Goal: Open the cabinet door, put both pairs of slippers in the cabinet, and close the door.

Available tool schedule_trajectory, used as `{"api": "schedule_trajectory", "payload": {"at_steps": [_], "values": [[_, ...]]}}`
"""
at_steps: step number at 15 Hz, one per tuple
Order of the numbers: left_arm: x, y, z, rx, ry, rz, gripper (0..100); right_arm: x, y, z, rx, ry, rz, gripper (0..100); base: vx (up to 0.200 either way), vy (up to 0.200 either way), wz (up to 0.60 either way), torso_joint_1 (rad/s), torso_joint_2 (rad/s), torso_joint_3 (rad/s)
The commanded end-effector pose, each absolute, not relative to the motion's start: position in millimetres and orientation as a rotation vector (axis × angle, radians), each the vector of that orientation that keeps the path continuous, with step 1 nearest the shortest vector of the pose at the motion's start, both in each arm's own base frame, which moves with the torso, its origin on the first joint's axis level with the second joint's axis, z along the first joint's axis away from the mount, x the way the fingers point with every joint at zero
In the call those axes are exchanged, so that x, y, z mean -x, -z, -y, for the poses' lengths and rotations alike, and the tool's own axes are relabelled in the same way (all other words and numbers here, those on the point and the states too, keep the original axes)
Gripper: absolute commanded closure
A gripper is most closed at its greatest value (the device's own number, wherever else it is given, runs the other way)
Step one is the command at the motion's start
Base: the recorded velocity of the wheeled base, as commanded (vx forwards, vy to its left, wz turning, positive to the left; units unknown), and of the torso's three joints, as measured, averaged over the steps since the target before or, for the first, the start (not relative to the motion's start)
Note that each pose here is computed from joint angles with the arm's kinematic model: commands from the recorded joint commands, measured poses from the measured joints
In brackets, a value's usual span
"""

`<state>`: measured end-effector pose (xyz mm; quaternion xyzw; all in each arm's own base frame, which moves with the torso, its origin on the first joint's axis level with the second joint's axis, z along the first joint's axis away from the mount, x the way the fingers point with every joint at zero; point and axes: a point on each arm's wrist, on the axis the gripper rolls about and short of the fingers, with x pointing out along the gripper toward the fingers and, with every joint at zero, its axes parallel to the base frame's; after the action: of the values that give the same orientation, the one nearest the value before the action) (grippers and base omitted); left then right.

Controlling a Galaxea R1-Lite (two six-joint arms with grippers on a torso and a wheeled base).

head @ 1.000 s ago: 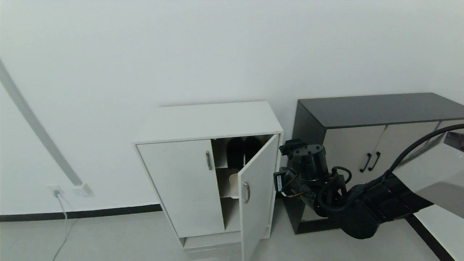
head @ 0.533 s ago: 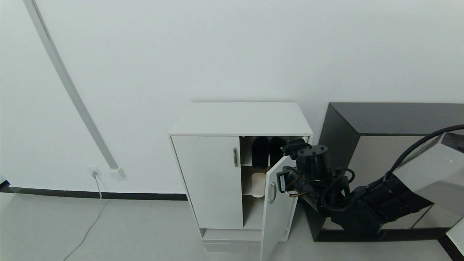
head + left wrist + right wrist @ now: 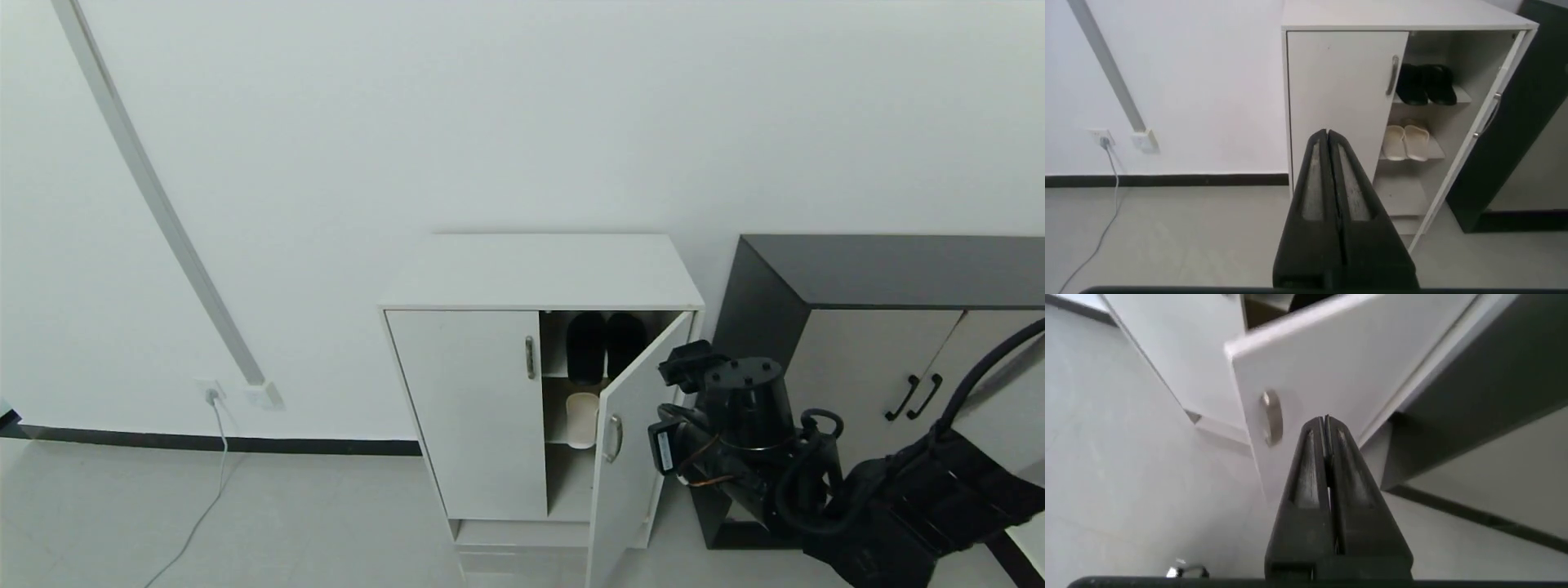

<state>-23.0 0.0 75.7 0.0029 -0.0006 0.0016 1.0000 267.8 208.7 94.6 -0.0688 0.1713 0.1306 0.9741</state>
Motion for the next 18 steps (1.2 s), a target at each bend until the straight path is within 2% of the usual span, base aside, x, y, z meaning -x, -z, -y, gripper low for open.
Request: {"api": "schedule_trajectory", "payload": {"at_steps": [1, 4, 11, 18], "values": [[23, -76, 0, -0.006, -0.005, 0.000, 100, -257, -94, -200, 0.142, -0.265, -0.347, 100, 0.200, 0.000, 0.00, -0.012, -0.01, 0.036], [23, -75, 0, -0.006, -0.005, -0.002, 100, -245, -84, -195, 0.154, -0.287, -0.364, 100, 0.200, 0.000, 0.00, 0.010, 0.01, 0.002], [23, -76, 0, -0.006, -0.005, 0.000, 100, -235, -77, -193, 0.160, -0.331, -0.378, 100, 0.000, 0.000, 0.00, 0.000, 0.00, 0.000], [23, -75, 0, -0.006, -0.005, -0.002, 100, -254, -68, -211, 0.136, -0.393, -0.379, 100, 0.000, 0.000, 0.00, 0.000, 0.00, 0.000]]}}
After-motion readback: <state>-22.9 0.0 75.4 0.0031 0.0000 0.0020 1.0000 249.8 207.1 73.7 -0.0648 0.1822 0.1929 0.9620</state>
